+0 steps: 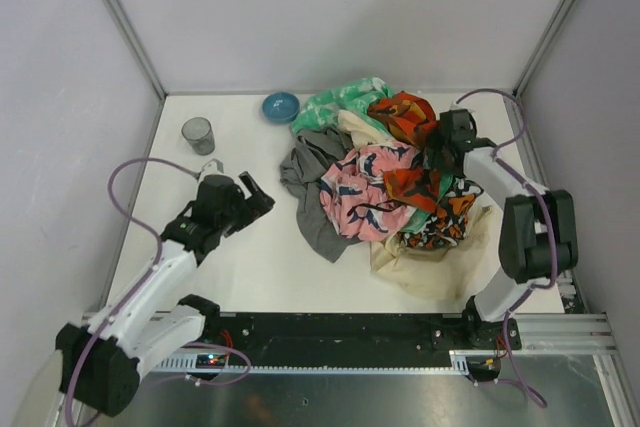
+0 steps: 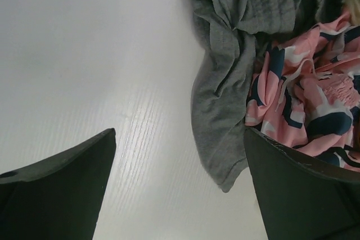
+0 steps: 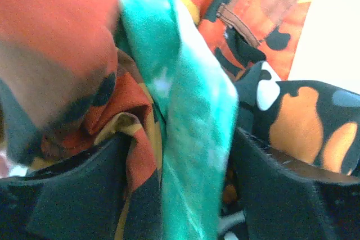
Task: Pick out a specific cloth from the pile
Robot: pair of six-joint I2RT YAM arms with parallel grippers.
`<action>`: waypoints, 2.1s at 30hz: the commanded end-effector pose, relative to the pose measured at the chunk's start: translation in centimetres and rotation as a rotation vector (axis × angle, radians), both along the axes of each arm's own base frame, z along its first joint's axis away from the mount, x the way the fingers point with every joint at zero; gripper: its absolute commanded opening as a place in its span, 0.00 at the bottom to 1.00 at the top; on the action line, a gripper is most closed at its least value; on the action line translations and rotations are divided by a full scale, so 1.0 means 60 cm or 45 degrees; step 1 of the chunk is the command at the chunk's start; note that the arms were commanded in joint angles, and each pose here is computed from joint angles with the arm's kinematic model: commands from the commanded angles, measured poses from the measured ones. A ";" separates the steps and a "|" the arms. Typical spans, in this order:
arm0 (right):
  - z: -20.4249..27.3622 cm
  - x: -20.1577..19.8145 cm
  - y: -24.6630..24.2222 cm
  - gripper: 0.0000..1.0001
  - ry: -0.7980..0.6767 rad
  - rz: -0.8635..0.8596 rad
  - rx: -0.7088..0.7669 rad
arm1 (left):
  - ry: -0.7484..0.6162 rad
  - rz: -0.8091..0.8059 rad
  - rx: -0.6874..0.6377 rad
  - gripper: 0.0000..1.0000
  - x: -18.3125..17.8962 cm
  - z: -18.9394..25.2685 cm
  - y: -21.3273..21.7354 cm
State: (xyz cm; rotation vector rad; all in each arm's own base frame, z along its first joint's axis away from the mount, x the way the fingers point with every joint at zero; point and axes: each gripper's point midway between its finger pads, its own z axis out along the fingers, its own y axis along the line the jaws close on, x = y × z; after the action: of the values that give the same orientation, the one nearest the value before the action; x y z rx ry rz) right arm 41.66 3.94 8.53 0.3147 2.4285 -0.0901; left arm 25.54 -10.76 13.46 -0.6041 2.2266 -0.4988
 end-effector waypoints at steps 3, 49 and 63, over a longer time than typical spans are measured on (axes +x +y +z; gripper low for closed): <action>0.180 -0.042 -0.005 0.97 -0.279 0.019 0.060 | -0.050 -0.151 0.017 1.00 0.068 0.001 -0.046; 0.301 -0.307 0.034 0.99 -0.724 0.212 0.376 | -0.602 -0.182 0.023 0.01 0.202 0.279 -0.073; 0.281 -0.307 0.034 0.99 -0.690 0.198 0.382 | -1.125 -0.183 -0.056 0.01 0.061 0.567 -0.025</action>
State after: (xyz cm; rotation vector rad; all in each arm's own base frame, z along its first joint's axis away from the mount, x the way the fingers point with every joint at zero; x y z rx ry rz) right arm 23.16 6.10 25.35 0.2266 1.9271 0.3860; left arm 30.85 -13.37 42.94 -0.1981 1.5449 -0.7266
